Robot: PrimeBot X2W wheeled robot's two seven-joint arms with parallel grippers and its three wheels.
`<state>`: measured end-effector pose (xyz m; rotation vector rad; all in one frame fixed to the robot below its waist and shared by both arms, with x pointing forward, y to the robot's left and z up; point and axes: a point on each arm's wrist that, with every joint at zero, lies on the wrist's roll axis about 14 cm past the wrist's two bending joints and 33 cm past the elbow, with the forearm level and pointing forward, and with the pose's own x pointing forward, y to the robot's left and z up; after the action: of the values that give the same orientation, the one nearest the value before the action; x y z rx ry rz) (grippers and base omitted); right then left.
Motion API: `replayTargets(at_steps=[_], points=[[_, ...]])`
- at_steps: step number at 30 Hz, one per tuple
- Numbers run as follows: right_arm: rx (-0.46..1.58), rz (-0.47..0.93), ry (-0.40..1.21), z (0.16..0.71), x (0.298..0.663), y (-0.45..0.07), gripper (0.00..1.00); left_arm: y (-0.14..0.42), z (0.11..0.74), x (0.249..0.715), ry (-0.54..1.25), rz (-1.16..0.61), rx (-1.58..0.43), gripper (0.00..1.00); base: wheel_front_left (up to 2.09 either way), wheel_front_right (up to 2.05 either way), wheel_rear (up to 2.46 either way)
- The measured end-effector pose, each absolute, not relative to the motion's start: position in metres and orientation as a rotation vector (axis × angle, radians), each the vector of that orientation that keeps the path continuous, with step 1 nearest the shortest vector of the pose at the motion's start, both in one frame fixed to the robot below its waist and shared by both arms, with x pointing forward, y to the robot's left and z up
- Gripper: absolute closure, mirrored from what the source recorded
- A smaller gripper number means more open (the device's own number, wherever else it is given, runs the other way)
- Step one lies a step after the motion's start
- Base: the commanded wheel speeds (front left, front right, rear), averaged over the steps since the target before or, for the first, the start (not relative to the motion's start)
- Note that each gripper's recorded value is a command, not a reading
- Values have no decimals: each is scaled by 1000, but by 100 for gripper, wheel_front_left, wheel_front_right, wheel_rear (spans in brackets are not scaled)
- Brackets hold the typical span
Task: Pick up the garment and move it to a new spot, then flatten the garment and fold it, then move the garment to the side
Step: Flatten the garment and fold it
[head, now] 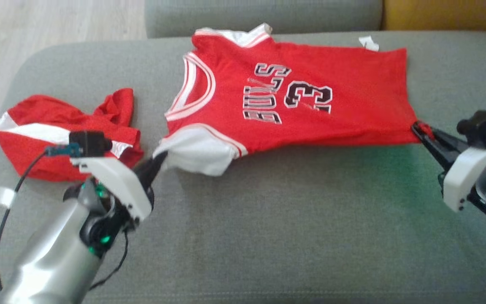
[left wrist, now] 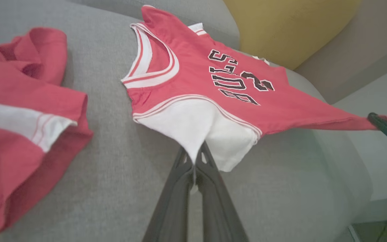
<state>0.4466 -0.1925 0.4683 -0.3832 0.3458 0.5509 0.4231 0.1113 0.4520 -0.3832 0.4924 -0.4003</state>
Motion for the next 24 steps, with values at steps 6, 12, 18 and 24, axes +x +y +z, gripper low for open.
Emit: replayTargets(at_steps=[6, 12, 18, 24], points=[[-380, 547, 378, 474, 431, -199, 100, 107, 448, 377, 607, -474, -384, 100, 0, 0, 0], [-352, 525, 496, 453, 399, -213, 100, 98, 452, 336, 715, -559, -387, 100, 0, 0, 0], [-313, 503, 564, 446, 381, -221, 100, 94, 456, 303, 814, -636, -364, 100, 0, 0, 0], [-281, 485, 626, 443, 361, -230, 100, 90, 461, 274, 890, -703, -360, 100, 0, 0, 0]])
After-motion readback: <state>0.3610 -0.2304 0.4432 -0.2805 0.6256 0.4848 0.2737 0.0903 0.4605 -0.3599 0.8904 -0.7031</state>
